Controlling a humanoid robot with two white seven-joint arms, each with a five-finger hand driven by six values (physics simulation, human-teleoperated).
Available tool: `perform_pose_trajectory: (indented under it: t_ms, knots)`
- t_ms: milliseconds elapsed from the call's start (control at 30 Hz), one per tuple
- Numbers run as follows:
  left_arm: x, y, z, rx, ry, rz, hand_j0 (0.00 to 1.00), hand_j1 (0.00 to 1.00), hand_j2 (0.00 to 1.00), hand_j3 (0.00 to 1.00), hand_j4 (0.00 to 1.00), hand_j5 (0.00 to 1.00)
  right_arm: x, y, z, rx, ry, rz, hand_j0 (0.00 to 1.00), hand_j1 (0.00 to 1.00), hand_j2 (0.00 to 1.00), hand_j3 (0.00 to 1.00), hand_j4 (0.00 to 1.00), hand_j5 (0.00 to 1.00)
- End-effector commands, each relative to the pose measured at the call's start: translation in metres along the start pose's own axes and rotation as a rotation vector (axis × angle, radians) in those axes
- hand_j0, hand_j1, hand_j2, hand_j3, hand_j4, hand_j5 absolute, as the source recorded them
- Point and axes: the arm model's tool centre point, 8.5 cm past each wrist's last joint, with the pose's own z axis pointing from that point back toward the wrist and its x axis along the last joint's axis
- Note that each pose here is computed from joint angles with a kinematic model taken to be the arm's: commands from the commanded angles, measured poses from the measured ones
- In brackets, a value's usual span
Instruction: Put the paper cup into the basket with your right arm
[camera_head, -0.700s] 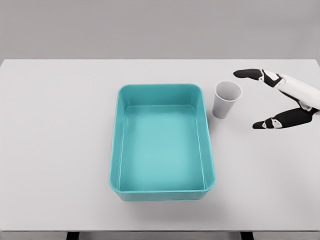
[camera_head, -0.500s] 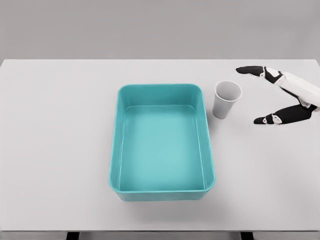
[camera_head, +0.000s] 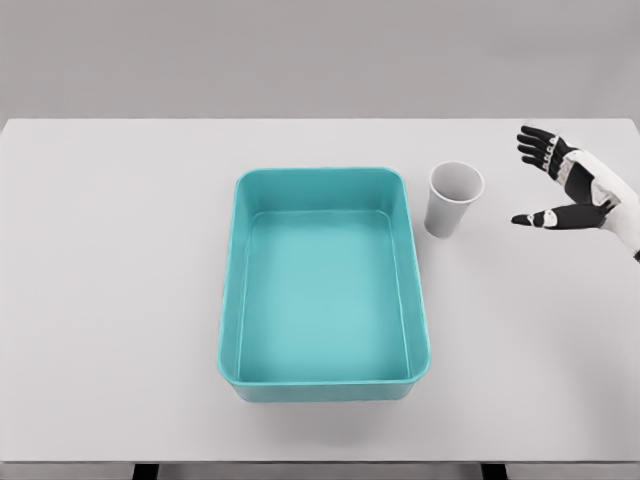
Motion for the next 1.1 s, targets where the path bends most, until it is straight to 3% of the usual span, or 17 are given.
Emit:
perform_pose_trajectory:
  t_ms: [0,233,1067]
  knots:
    - [0.000,0.000,0.000,0.000,0.000,0.000,1.00,1.00,1.00,1.00,1.00,1.00,-0.021,0.009,-0.002,0.002,0.054,-0.028,1.00,1.00,1.00,1.00,1.00,1.00]
    - [0.000,0.000,0.000,0.000,0.000,0.000,1.00,1.00,1.00,1.00,1.00,1.00,-0.041,0.018,-0.010,-0.024,0.063,-0.096,1.00,1.00,1.00,1.00,1.00,1.00]
    - [0.000,0.000,0.000,0.000,0.000,0.000,1.00,1.00,1.00,1.00,1.00,1.00,-0.055,0.055,-0.043,-0.020,0.028,-0.217,1.00,1.00,1.00,1.00,1.00,1.00]
